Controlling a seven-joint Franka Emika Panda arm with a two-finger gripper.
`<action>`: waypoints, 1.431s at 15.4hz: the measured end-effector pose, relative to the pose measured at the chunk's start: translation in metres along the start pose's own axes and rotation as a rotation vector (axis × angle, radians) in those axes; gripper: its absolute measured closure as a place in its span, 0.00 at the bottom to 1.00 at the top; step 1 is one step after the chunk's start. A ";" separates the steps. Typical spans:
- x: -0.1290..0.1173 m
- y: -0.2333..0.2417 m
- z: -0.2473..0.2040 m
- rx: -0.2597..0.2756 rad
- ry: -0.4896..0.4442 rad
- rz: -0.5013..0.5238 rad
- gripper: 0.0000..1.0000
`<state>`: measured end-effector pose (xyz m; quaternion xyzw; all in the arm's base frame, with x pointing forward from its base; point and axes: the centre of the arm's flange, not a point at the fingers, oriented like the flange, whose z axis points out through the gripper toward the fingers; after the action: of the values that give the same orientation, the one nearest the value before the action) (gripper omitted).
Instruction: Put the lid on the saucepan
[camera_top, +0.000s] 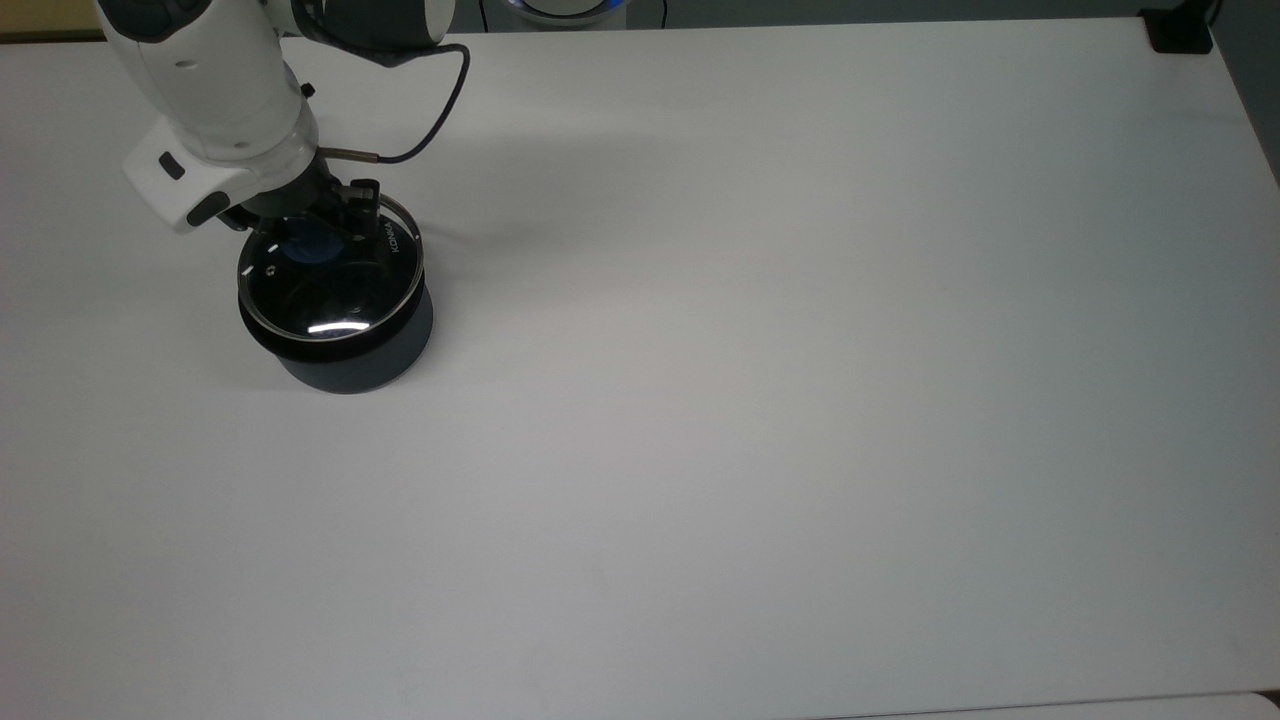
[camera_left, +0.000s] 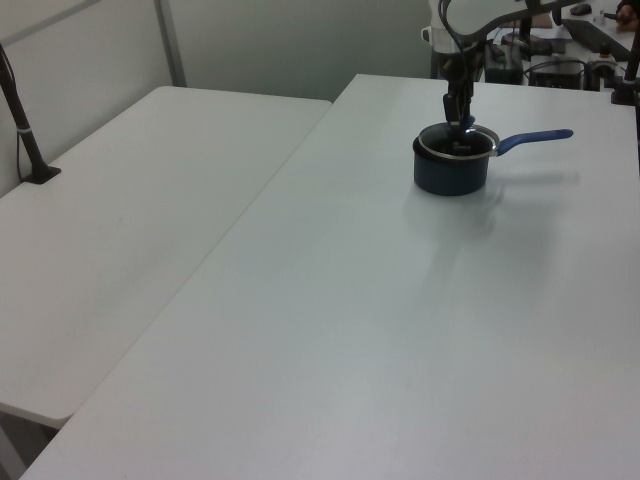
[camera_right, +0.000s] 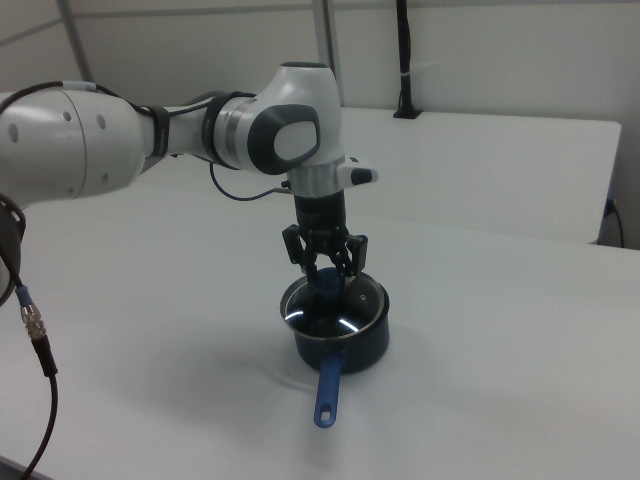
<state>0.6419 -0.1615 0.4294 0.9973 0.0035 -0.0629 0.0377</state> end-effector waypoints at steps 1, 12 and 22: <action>0.000 0.001 0.001 0.000 -0.001 0.001 0.40; 0.009 0.001 0.008 -0.008 0.022 0.006 0.40; 0.012 0.000 0.001 -0.011 0.037 0.006 0.00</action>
<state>0.6537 -0.1619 0.4267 0.9981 0.0016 -0.0441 0.0435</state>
